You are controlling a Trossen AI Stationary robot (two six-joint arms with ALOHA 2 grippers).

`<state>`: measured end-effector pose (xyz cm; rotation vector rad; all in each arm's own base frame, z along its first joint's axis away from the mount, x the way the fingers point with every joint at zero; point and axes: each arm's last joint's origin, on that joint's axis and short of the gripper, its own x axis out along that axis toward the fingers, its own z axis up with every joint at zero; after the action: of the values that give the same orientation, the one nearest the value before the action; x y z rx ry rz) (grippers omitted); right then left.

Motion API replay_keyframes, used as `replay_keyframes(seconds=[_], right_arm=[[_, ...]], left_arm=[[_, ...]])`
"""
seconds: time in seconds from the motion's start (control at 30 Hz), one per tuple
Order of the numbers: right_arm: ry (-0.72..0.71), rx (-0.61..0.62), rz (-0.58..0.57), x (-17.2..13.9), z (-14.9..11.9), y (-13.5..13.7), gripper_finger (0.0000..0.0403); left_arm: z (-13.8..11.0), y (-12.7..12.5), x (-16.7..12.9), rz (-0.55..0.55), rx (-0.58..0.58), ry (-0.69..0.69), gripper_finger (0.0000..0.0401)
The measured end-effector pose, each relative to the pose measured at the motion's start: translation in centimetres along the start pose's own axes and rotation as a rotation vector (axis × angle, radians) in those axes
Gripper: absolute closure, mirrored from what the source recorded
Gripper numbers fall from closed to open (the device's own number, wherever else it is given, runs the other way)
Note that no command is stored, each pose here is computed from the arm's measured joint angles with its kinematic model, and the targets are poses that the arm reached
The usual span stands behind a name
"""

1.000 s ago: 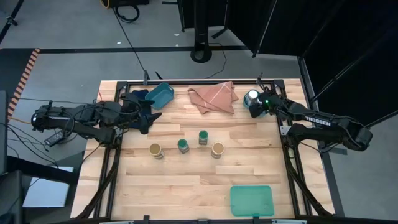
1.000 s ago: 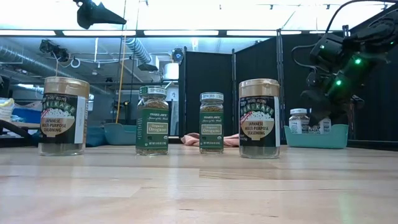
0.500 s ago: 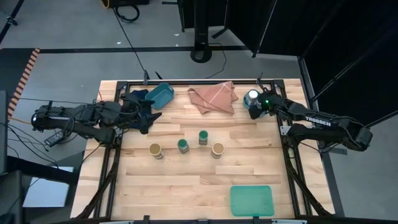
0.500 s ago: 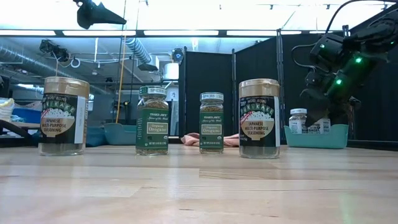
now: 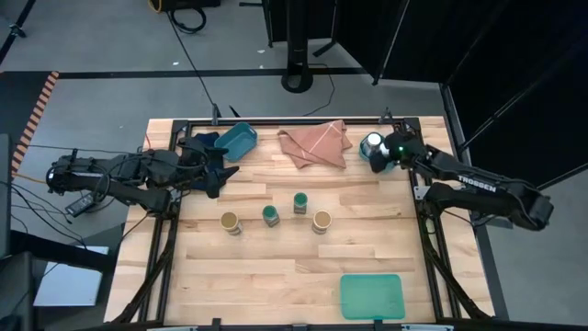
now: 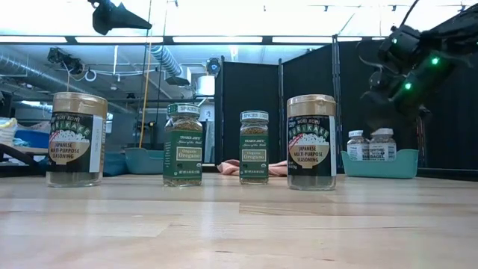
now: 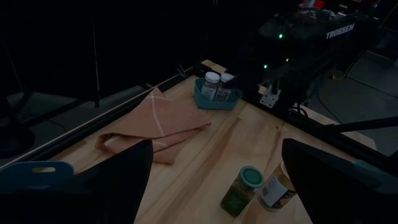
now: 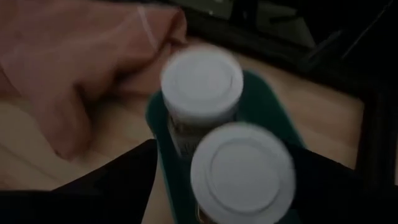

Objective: Sort spices by type
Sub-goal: Put the white seasoning bottle into the green bin, then put the right gold seasoning bottle into the light green bin

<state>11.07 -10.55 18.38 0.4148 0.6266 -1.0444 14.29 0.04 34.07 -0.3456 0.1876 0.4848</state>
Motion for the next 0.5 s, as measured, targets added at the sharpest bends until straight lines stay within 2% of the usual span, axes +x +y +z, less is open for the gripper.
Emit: replay_keyframes(seconds=[0.37,0.5], right_arm=[[-0.197,-0.019,0.051,-3.8,5.1,0.4,0.0073],[-0.273,-0.027,0.138,-5.6,7.2,0.6,0.0075]], left_arm=[[0.0,0.0,0.0,-0.001,0.000,0.000,0.0038],[0.0,0.0,0.0,0.000,0.000,0.000,0.0038]])
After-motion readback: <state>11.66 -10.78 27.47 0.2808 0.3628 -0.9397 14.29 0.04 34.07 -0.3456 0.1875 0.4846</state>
